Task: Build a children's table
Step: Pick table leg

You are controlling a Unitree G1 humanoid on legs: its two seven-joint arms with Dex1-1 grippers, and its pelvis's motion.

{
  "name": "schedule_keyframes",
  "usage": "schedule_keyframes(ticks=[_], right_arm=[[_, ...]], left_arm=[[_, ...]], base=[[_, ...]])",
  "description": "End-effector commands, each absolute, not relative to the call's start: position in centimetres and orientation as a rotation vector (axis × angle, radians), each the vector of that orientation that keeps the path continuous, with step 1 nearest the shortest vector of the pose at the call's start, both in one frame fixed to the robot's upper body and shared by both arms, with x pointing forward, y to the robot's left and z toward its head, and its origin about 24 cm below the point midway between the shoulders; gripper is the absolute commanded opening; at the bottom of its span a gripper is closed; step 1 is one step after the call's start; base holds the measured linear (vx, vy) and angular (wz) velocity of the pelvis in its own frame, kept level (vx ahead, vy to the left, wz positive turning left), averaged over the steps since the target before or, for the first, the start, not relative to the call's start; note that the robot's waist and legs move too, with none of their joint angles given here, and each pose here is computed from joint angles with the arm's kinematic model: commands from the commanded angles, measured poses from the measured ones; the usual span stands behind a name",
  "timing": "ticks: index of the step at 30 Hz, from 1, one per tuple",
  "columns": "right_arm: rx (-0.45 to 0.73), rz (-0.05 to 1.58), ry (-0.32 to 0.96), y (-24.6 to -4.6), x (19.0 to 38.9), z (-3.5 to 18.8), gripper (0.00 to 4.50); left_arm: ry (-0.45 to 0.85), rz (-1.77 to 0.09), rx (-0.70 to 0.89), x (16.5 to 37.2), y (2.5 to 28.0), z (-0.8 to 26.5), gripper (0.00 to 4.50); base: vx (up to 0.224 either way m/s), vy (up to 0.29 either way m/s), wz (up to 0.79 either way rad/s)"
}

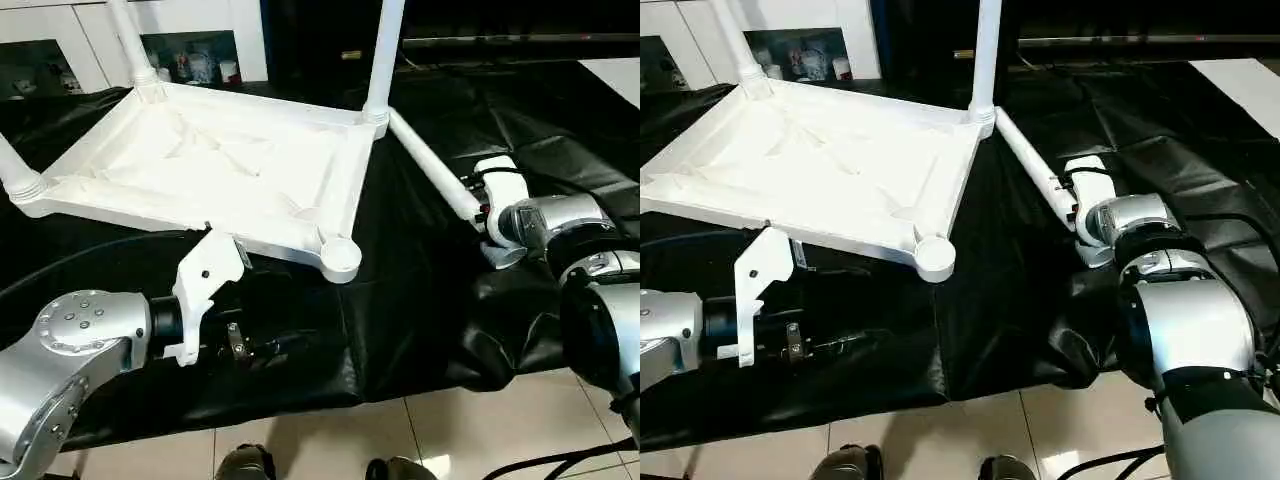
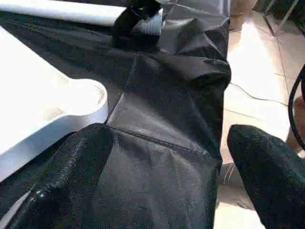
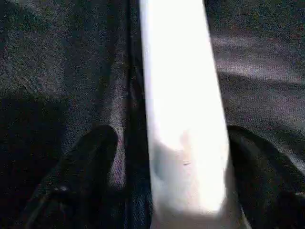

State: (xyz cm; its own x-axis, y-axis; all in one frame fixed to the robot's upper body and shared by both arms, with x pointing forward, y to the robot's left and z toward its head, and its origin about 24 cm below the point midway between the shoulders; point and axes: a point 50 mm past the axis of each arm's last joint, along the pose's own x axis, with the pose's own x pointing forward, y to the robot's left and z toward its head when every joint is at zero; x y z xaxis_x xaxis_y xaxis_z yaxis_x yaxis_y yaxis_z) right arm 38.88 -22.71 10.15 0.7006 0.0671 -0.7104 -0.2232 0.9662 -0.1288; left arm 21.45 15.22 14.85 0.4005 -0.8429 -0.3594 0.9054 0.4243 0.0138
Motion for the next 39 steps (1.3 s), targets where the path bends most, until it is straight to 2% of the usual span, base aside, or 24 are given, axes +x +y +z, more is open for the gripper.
schedule_keyframes(ticks=[1, 10, 13, 19, 22, 25, 28, 29, 30, 31, 32, 36, 37, 39], right_arm=[[-0.200, 0.171, 0.817, -22.6, 38.7, 9.9, 3.35], [-0.210, 0.140, 0.860, -23.5, 38.1, 9.1, 2.64], [-0.129, 0.096, 0.832, -24.3, 37.9, 9.0, 2.38], [-0.024, 0.069, 0.777, -24.5, 38.0, 9.1, 1.95], [0.025, 0.042, 0.746, -24.6, 38.1, 9.3, 1.93], [0.076, -0.002, 0.672, -25.0, 38.4, 9.7, 1.91], [0.131, 0.011, 0.528, -25.0, 39.0, 10.6, 1.91], [0.162, 0.043, 0.403, -25.0, 39.3, 11.4, 1.91], [0.180, 0.099, 0.317, -24.8, 39.4, 11.9, 1.91], [0.203, 0.155, 0.244, -24.4, 39.3, 12.2, 1.91], [0.209, 0.172, 0.223, -24.3, 39.2, 12.3, 1.91], [0.153, 0.291, 0.059, -22.3, 36.3, 11.7, 1.90], [0.169, 0.324, 0.020, -21.6, 35.2, 11.8, 1.90], [0.183, 0.347, -0.008, -21.1, 34.4, 11.9, 1.90]], left_arm=[[0.308, -1.123, 0.236, 21.4, 15.1, 15.3, 4.50], [0.310, -1.117, 0.256, 22.0, 15.1, 15.1, 4.50], [0.284, -1.064, 0.259, 23.4, 15.1, 15.0, 4.50], [0.284, -0.962, 0.223, 25.4, 14.9, 13.9, 4.50], [0.262, -0.934, 0.202, 26.1, 14.5, 13.4, 4.50], [0.216, -0.878, 0.168, 27.3, 13.8, 13.1, 4.50], [0.153, -0.814, 0.135, 28.5, 13.2, 13.2, 4.50], [0.089, -0.774, 0.123, 29.3, 12.7, 13.5, 4.50], [0.080, -0.743, 0.107, 29.9, 12.5, 13.5, 4.50], [0.076, -0.723, 0.100, 30.4, 12.2, 13.6, 4.50], [0.078, -0.717, 0.098, 30.5, 12.2, 13.6, 4.50], [0.095, -0.673, 0.039, 31.5, 11.1, 13.9, 4.50], [0.101, -0.684, 0.020, 31.5, 10.9, 14.1, 4.50], [0.101, -0.692, 0.006, 31.5, 10.8, 14.2, 4.50]], base=[[0.000, 0.000, 0.00], [0.000, 0.000, 0.00], [0.000, 0.000, 0.00], [0.000, 0.000, 0.00], [0.000, 0.000, 0.00], [0.000, 0.000, 0.00], [0.000, 0.000, 0.00], [0.000, 0.000, 0.00], [0.000, 0.000, 0.00], [0.000, 0.000, 0.00], [0.000, 0.000, 0.00], [0.000, 0.000, 0.00], [0.000, 0.000, 0.00], [0.000, 0.000, 0.00]])
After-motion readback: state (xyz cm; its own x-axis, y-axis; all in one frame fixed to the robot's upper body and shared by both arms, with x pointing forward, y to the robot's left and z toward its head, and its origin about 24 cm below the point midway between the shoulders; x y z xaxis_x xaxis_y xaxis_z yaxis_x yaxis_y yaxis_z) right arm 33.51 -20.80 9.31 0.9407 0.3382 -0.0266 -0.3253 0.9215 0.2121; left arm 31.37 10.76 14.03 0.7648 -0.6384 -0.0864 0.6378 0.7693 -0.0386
